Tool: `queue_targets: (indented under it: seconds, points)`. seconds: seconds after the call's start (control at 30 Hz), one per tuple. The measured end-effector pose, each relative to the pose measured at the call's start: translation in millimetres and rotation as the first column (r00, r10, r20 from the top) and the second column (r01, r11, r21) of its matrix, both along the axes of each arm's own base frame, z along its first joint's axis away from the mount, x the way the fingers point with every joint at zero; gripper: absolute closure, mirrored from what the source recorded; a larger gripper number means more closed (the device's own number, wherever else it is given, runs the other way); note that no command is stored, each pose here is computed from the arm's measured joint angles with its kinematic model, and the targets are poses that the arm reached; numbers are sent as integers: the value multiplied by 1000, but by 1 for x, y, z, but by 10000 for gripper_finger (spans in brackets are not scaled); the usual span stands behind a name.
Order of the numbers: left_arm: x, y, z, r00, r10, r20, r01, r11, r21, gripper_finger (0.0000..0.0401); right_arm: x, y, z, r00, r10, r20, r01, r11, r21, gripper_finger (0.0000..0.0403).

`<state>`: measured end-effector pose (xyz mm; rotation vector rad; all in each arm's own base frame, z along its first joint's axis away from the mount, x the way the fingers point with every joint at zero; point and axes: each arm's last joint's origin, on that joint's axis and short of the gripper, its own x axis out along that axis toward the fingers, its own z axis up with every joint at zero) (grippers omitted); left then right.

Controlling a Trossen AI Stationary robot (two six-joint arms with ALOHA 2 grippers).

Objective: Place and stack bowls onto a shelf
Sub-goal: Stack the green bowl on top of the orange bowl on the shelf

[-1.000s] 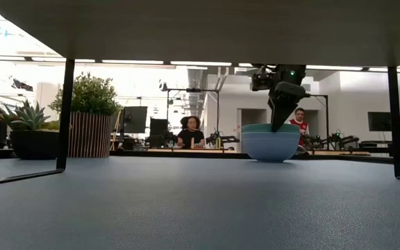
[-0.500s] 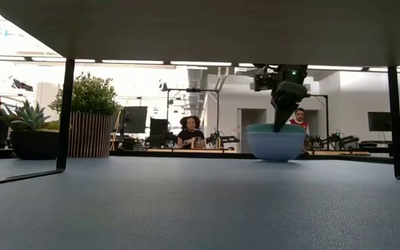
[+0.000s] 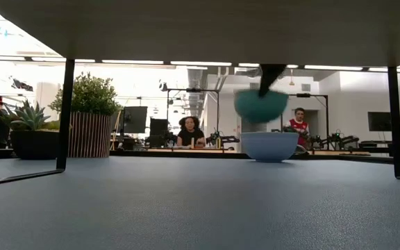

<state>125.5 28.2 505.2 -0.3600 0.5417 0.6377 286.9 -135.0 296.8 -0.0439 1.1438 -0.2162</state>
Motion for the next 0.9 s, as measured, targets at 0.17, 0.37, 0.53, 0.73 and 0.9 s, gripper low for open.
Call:
queue_targets:
  seconds: [0.17, 0.37, 0.53, 0.73, 0.9]
  points:
    - [0, 0, 0, 1000, 4, 3, -4, 1000, -4, 147, 15, 33, 52, 989, 122, 89, -117, 992, -54, 375]
    - [0, 0, 0, 1000, 14, 11, -14, 1000, -17, 147, 19, 95, 121, 914, 333, 231, -302, 940, -156, 375]
    - [0, 0, 0, 999, 28, 22, -27, 999, -33, 147, 11, 149, 162, 795, 492, 355, -440, 870, -220, 375]
    - [0, 0, 0, 998, 54, 42, -51, 996, -67, 147, 0, 210, 178, 637, 643, 425, -594, 761, -261, 375]
    - [0, -1, 0, 997, 57, 58, -50, 993, -109, 147, -6, 252, 177, 531, 720, 447, -686, 675, -272, 375]
